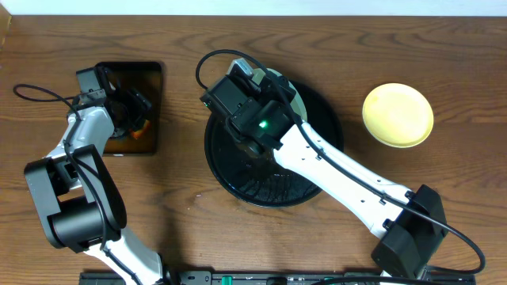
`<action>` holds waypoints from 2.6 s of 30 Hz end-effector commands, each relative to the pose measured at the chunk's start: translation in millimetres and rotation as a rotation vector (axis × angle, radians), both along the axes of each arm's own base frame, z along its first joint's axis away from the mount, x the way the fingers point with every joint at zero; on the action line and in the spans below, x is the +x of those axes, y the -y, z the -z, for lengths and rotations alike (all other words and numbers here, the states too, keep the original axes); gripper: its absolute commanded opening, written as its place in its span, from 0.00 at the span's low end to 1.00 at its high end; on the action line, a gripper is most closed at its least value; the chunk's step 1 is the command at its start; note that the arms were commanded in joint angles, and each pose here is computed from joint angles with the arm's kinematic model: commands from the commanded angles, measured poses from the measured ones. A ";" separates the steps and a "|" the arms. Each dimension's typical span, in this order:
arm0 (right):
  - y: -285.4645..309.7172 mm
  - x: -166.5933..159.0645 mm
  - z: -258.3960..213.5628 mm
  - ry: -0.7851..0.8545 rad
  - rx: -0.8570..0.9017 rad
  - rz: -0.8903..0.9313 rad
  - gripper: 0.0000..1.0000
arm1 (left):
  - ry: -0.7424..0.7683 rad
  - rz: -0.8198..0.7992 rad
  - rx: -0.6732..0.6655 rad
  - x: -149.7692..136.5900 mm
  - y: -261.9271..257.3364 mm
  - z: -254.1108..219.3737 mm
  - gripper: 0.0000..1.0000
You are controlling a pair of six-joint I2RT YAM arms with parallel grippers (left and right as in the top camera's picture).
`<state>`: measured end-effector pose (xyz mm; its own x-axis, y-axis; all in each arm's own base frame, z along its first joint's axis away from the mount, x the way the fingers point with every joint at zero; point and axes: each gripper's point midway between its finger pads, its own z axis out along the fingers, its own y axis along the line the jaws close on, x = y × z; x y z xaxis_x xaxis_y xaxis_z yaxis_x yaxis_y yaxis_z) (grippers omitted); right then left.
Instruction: Clean dirty plates on tray and stack at the side
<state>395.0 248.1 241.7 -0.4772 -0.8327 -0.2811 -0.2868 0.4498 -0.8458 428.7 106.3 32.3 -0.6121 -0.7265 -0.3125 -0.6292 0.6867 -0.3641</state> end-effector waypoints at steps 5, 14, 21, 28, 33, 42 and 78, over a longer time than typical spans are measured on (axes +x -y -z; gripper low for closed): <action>6.9 3.5 -13.8 0.075 0.190 0.100 0.01 | 0.033 0.001 0.005 4.9 -0.5 -13.1 0.82; 23.5 5.9 43.8 -0.382 0.810 0.250 0.01 | 0.033 0.001 0.005 4.9 -0.5 -13.1 0.82; 91.5 25.4 50.8 -0.588 1.130 0.377 0.01 | 0.033 0.001 0.005 4.9 -0.5 -13.1 0.82; 212.8 32.8 55.5 -0.557 1.227 0.570 0.01 | 0.033 0.001 0.005 4.9 -0.5 -13.1 0.82; 289.9 27.5 61.4 -0.466 1.269 0.740 0.01 | 0.033 0.001 0.005 4.9 -0.5 -13.1 0.82; 378.3 11.1 96.4 -0.283 1.223 1.030 0.01 | 0.033 0.001 0.005 4.9 -0.5 -13.1 0.82; 299.5 -49.4 6.6 -0.262 1.408 0.757 0.79 | 0.033 0.001 0.005 4.9 -0.5 -13.1 0.82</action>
<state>353.8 -74.2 199.4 -0.7957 0.4995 -0.3427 0.3841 0.8535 0.3523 428.7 106.2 32.3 -0.6121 -0.7265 -0.3123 -0.6290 0.6867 -0.3644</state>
